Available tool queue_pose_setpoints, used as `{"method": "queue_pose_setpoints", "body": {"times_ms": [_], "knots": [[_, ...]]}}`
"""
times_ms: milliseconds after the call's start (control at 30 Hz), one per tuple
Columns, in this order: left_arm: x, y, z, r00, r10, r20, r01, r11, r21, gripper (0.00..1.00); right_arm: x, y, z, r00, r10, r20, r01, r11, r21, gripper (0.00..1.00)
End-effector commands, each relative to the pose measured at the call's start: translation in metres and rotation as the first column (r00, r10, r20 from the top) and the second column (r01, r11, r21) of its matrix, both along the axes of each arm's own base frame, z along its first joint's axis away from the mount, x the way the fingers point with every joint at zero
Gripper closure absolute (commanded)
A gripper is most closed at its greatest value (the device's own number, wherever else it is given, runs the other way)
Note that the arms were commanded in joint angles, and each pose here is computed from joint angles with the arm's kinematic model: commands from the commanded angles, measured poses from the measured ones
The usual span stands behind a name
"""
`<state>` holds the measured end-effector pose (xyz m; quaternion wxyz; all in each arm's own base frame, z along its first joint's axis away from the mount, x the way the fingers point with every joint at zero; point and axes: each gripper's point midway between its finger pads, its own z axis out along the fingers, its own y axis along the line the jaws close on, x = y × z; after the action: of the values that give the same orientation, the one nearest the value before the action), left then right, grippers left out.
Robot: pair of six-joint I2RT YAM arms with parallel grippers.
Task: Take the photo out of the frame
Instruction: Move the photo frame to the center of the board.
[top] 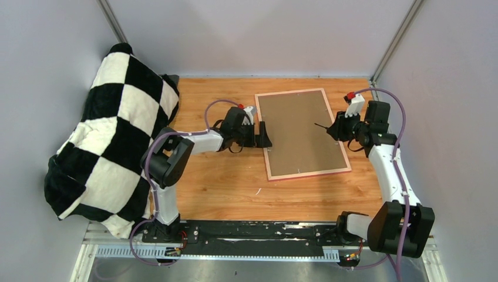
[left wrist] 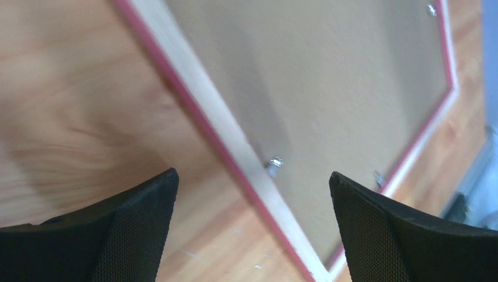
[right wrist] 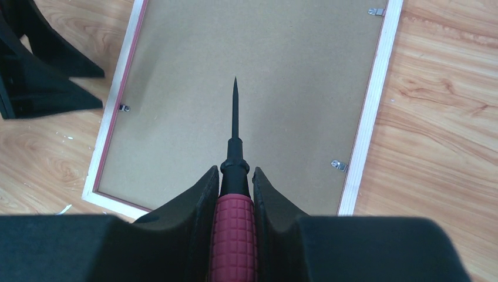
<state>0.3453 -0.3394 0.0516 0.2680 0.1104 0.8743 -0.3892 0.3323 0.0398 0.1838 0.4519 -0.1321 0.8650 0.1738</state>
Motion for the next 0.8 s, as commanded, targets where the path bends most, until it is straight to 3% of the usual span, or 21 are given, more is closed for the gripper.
{"method": "queue_pose_setpoints", "body": {"times_ms": [0, 67, 167, 433, 767], "knots": [[0.057, 0.050, 0.030, 0.965, 0.119, 0.235, -0.174, 0.959, 0.226, 0.00, -0.003, -0.001, 0.003, 1.000, -0.008, 0.025, 0.008, 1.000, 0.017, 1.00], [0.073, 0.064, 0.034, 0.955, 0.099, 0.280, -0.197, 0.917, 0.347, 0.00, -0.003, 0.000, 0.004, 1.000, -0.003, 0.030, 0.002, 1.000, 0.023, 1.00], [0.087, 0.072, 0.038, 0.943, 0.079, 0.322, -0.218, 0.880, 0.422, 0.00, -0.003, 0.001, 0.005, 0.999, -0.003, 0.035, 0.002, 1.000, 0.024, 1.00], [0.095, 0.059, 0.013, 0.964, 0.106, 0.243, -0.202, 0.888, 0.413, 0.00, 0.001, -0.009, -0.004, 0.998, -0.057, 0.031, 0.057, 0.998, -0.006, 1.00], [0.096, 0.044, -0.013, 0.983, 0.106, 0.153, -0.160, 0.898, 0.409, 0.00, -0.005, 0.046, -0.019, 0.994, 0.105, 0.012, -0.105, 0.992, 0.076, 1.00]]}}
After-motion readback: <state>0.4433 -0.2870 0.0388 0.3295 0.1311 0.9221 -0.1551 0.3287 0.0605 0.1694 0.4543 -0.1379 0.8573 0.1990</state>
